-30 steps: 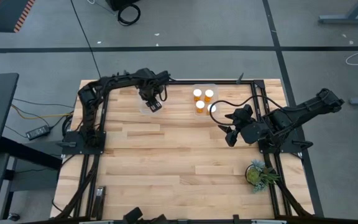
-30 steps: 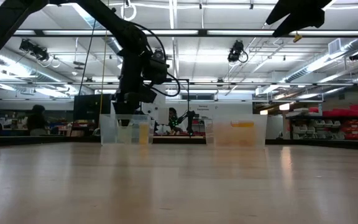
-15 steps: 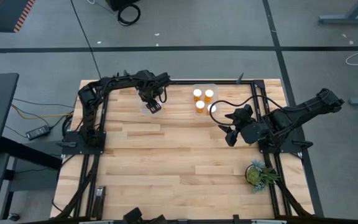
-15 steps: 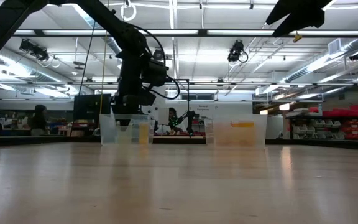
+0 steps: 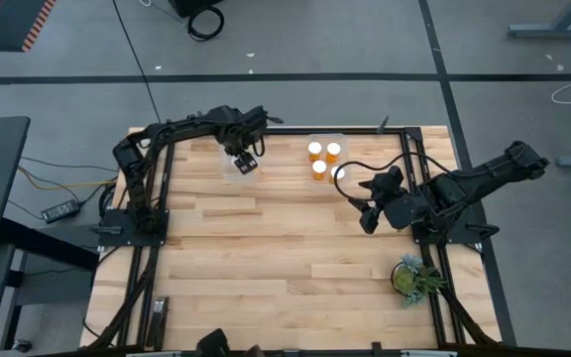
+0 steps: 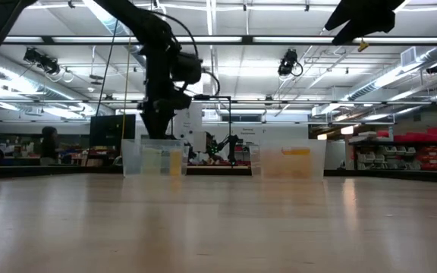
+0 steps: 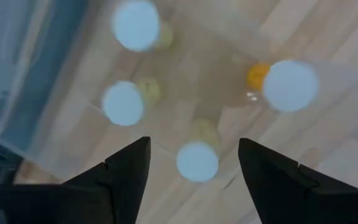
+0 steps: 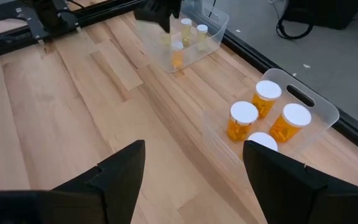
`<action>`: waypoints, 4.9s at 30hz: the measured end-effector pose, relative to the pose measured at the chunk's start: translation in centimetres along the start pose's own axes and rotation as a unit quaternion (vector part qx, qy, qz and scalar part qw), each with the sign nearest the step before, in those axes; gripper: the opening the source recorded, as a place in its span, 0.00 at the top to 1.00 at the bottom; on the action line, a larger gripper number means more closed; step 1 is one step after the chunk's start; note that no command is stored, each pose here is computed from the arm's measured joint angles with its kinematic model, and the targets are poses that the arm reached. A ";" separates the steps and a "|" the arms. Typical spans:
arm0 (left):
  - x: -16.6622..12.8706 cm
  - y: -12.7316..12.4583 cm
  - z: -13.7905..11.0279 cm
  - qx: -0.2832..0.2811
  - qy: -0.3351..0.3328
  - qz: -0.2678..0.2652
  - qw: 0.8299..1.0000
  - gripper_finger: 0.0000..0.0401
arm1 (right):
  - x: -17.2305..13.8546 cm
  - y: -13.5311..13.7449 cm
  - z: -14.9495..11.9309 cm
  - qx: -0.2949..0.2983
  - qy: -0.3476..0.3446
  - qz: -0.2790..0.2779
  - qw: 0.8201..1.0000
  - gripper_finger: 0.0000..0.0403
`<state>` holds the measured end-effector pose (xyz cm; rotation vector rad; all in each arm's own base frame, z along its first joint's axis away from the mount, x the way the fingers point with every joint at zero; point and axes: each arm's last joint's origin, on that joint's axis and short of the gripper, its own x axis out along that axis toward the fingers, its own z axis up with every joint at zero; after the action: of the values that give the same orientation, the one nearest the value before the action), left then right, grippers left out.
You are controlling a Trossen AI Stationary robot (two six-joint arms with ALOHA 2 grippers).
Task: Pick and place medicine bottles into bin by pill shape (circle, oval)
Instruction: Return to Home Position
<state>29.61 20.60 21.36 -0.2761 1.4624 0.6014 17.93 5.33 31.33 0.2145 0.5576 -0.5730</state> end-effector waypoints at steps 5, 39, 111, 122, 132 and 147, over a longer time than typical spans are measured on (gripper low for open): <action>-3.8 -0.2 -0.2 0.001 -0.072 -0.002 0.997 0.38 | -0.6 -0.5 0.2 -0.027 -0.001 0.015 1.000 0.31; -14.3 -18.8 -7.8 0.315 -0.390 -0.217 0.838 0.81 | -2.3 -7.1 -9.2 -0.051 -0.205 0.270 0.939 0.86; -0.7 -8.1 -27.5 0.164 -0.692 -0.255 0.655 0.99 | 5.7 -9.3 -12.8 -0.062 -0.253 0.248 0.933 0.98; -1.6 -7.8 -27.5 0.102 -0.705 -0.303 0.634 0.96 | 5.8 -9.6 -12.7 0.027 -0.244 0.212 0.946 0.98; -0.8 -8.0 -27.5 -0.015 -0.609 -0.421 0.672 0.96 | 5.8 -9.6 -12.7 0.028 -0.243 0.213 0.946 0.98; -0.8 -8.0 -27.5 -0.003 -0.616 -0.410 0.672 0.92 | 5.8 -9.6 -12.7 0.028 -0.242 0.213 0.946 0.98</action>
<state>10.69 -0.65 17.62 -0.3780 -0.0792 -0.0525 11.03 -0.87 17.16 0.2296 0.0095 -0.2032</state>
